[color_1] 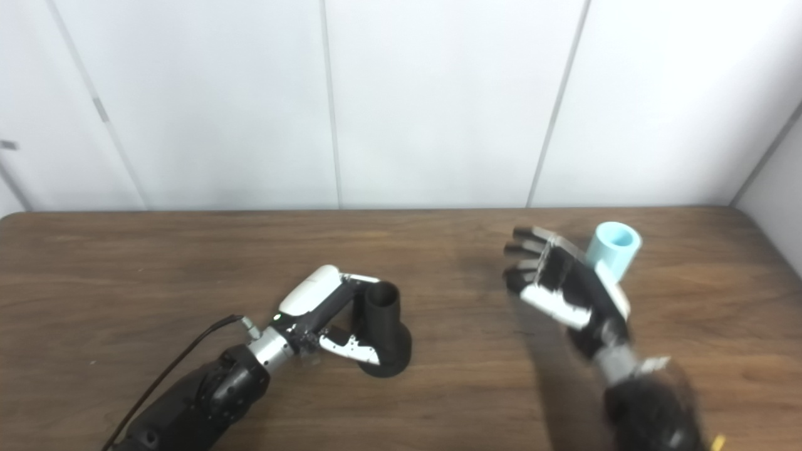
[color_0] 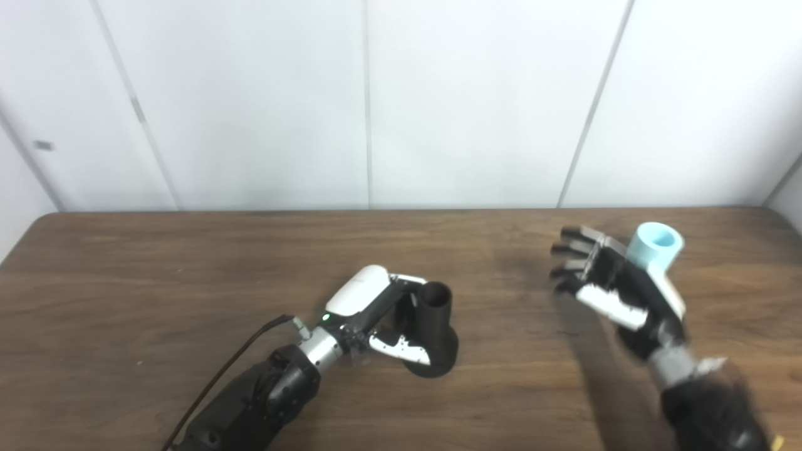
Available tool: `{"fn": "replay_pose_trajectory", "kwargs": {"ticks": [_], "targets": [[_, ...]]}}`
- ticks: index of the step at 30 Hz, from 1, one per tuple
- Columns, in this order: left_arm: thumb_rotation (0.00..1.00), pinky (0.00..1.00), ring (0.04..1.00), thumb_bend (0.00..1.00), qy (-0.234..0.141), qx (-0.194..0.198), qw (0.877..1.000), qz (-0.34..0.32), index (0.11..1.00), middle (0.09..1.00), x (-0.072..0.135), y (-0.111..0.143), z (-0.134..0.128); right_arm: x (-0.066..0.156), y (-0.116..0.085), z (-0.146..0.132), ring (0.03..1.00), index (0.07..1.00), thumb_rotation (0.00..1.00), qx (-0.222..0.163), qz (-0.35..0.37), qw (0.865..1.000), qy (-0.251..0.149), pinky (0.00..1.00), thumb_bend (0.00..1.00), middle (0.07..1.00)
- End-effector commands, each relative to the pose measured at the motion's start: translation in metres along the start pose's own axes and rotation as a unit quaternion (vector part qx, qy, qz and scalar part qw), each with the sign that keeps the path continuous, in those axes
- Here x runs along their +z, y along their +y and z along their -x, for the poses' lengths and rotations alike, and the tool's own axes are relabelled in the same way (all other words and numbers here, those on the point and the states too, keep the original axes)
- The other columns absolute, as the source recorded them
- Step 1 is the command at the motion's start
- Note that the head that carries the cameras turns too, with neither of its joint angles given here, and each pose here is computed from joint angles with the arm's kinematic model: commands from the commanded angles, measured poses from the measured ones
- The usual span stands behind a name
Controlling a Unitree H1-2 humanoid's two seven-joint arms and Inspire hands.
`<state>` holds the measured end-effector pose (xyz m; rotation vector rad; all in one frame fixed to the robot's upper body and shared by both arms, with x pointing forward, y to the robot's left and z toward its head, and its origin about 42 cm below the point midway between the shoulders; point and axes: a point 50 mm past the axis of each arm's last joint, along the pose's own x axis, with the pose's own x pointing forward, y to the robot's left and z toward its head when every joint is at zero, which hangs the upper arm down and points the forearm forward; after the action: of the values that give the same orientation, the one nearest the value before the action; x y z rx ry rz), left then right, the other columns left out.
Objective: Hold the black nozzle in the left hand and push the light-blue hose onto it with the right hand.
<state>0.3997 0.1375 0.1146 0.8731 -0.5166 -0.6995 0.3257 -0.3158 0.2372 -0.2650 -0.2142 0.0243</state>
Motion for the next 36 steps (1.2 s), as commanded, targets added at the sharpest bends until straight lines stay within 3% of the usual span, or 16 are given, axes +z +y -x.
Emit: {"fn": "replay_pose_trajectory", "kwargs": {"ticks": [1,3,6,8,11,18,26,30,36], "targets": [[0.00,0.36,0.392,0.50,0.113,-0.182,0.977,-0.021,0.507,0.501,-0.035,-0.074,0.071,0.073,-0.017,-0.021,0.594,0.731,0.17,-0.024,0.099,0.991,-0.086,0.46,0.69,0.725],[0.00,0.35,0.389,0.50,0.114,-0.181,0.977,-0.025,0.508,0.500,-0.038,-0.075,0.074,0.093,-0.024,-0.025,0.572,0.738,0.13,-0.034,0.153,0.984,-0.090,0.45,0.69,0.731],[0.00,0.35,0.378,0.50,0.124,-0.176,0.976,-0.038,0.533,0.491,-0.042,-0.075,0.079,0.114,-0.036,-0.033,0.681,0.748,0.17,-0.057,0.222,0.969,-0.097,0.56,0.75,0.760],[0.00,0.34,0.373,0.50,0.126,-0.166,0.977,-0.041,0.524,0.483,-0.044,-0.074,0.082,0.118,-0.043,-0.038,0.723,0.750,0.09,-0.071,0.243,0.963,-0.095,0.58,0.77,0.764],[0.00,0.36,0.375,0.50,0.128,-0.162,0.978,-0.040,0.516,0.484,-0.048,-0.070,0.086,0.114,-0.058,-0.042,0.782,0.779,0.09,-0.104,0.265,0.955,-0.078,0.61,0.77,0.814],[0.00,0.36,0.380,0.50,0.132,-0.167,0.976,-0.046,0.505,0.488,-0.058,-0.062,0.091,0.081,-0.104,-0.061,0.895,0.909,0.31,-0.170,0.301,0.938,-0.006,0.85,0.88,0.905],[0.00,0.32,0.371,0.50,0.127,-0.163,0.977,-0.055,0.508,0.476,-0.062,-0.058,0.093,0.033,-0.130,-0.074,0.969,0.957,0.33,-0.154,0.202,0.965,0.065,0.89,0.94,0.982],[0.00,0.32,0.368,0.50,0.128,-0.172,0.975,-0.053,0.508,0.476,-0.063,-0.057,0.094,0.008,-0.137,-0.073,0.997,0.980,0.33,-0.144,0.176,0.970,0.083,0.94,0.94,1.000],[0.00,0.32,0.368,0.50,0.125,-0.175,0.975,-0.049,0.508,0.476,-0.061,-0.056,0.097,-0.019,-0.139,-0.070,1.000,1.000,0.31,-0.116,0.140,0.979,0.096,0.92,0.96,1.000]]}}
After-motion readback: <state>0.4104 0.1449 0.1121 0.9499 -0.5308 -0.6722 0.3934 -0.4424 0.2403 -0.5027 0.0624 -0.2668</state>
